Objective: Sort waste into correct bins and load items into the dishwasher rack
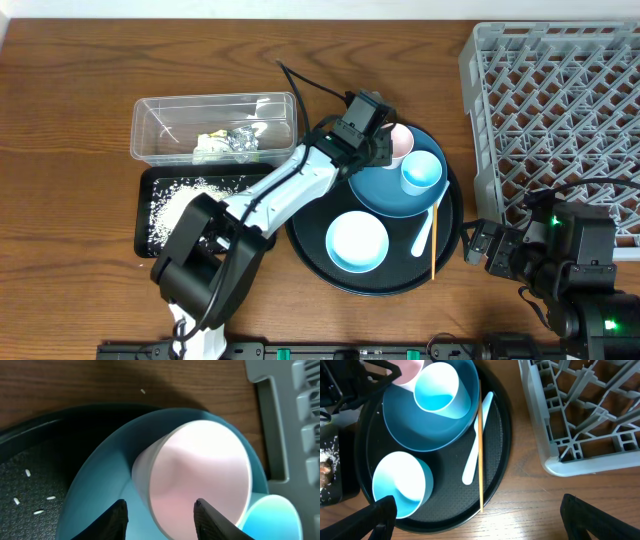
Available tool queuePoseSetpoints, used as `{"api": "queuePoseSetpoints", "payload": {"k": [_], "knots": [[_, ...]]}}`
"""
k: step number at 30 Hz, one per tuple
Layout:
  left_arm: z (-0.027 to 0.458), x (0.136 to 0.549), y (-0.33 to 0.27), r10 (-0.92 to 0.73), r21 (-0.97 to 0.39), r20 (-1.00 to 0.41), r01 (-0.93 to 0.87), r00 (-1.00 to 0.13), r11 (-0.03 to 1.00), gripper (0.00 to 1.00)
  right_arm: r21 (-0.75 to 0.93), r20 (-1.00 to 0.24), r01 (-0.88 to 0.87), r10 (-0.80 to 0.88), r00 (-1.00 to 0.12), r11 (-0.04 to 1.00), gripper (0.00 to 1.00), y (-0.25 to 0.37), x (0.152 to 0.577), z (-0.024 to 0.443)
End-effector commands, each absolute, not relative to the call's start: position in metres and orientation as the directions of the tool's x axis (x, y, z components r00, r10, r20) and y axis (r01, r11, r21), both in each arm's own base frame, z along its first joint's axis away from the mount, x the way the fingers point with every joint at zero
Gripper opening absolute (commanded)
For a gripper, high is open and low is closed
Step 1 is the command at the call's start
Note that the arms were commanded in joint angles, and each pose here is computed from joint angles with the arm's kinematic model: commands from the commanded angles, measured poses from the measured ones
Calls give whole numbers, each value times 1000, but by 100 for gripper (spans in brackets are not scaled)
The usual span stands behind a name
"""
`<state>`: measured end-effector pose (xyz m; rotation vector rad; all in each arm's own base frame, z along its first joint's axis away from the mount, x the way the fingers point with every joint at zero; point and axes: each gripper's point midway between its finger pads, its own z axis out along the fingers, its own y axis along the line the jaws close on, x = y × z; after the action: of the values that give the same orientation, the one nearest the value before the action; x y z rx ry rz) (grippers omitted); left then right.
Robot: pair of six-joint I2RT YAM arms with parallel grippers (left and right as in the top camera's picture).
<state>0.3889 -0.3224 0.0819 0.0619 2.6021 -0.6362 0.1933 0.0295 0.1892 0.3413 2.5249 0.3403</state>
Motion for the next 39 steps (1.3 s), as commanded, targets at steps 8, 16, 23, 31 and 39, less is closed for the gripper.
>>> {"api": "queuePoseSetpoints", "payload": {"k": [8,16,23,31,39], "knots": [[75,398,-327,-102,-436,-444,115,-890,893,19,296,-500,161,296,-814,942,99,28,193,186],[85,404,-321,-122,-445,-457,108,-881,889,6,296,-500,161,296,-814,942,99,28,193,187],[123,413,-299,-176,-471,-487,88,-855,877,6,296,-500,161,297,-813,941,99,28,193,187],[178,407,-267,-204,-489,-521,94,-829,867,6,299,-510,157,297,-807,941,99,28,195,188],[236,352,-248,-52,-610,-469,281,-882,741,6,437,-634,-364,-5,-773,822,74,98,191,220]]}}
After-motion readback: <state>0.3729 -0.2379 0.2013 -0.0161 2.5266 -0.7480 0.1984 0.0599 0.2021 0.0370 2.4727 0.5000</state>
